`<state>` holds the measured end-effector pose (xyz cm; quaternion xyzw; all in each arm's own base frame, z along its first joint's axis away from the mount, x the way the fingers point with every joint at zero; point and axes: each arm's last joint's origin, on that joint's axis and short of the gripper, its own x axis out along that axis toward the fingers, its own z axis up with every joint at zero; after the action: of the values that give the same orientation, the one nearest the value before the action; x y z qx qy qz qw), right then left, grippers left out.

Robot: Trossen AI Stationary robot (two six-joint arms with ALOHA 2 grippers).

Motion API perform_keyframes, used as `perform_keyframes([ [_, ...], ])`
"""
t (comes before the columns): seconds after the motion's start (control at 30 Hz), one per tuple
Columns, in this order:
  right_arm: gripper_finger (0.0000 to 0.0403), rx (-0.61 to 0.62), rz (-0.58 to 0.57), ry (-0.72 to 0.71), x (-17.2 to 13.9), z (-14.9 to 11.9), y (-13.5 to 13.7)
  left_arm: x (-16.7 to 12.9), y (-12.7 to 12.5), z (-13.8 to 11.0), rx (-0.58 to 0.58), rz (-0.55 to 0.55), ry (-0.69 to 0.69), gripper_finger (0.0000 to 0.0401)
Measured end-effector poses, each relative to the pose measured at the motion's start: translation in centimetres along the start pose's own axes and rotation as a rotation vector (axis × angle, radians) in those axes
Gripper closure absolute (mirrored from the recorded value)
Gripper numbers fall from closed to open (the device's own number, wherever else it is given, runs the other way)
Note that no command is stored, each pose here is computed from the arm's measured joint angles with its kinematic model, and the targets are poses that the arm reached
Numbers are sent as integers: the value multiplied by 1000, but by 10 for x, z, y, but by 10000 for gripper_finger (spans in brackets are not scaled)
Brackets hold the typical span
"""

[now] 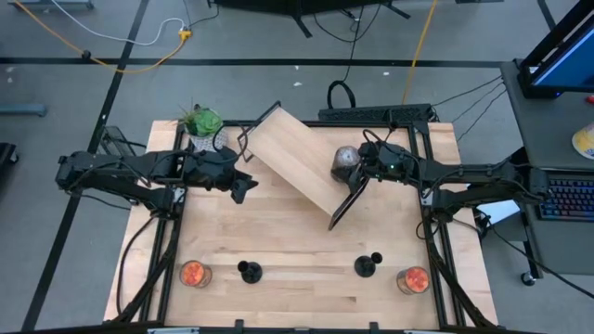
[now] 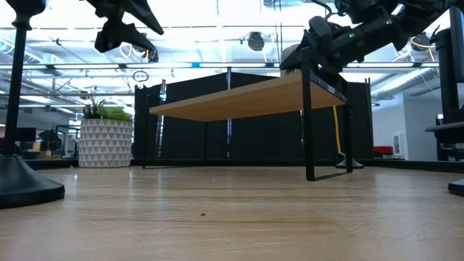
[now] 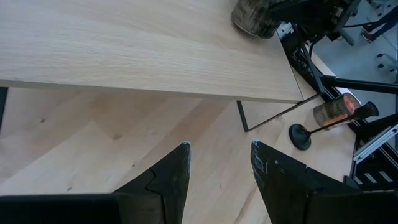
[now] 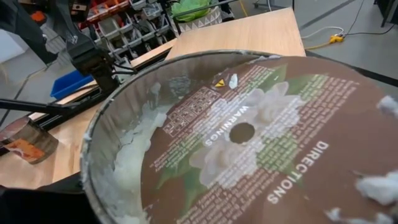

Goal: Pick & Place candle stick holders
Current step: Put the brown scented candle on the shelf

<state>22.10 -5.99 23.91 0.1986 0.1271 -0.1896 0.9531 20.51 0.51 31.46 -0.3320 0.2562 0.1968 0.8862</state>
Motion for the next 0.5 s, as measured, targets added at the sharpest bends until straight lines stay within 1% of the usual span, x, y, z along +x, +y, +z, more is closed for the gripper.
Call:
perform_keyframes([
  [0.33, 32, 50, -2, 12, 0, -1, 0, 0, 0, 0, 15, 0, 0, 224],
  [0.5, 32, 48, 50, 37, 0, -2, 2, 0, 0, 0, 15, 1, 0, 224],
])
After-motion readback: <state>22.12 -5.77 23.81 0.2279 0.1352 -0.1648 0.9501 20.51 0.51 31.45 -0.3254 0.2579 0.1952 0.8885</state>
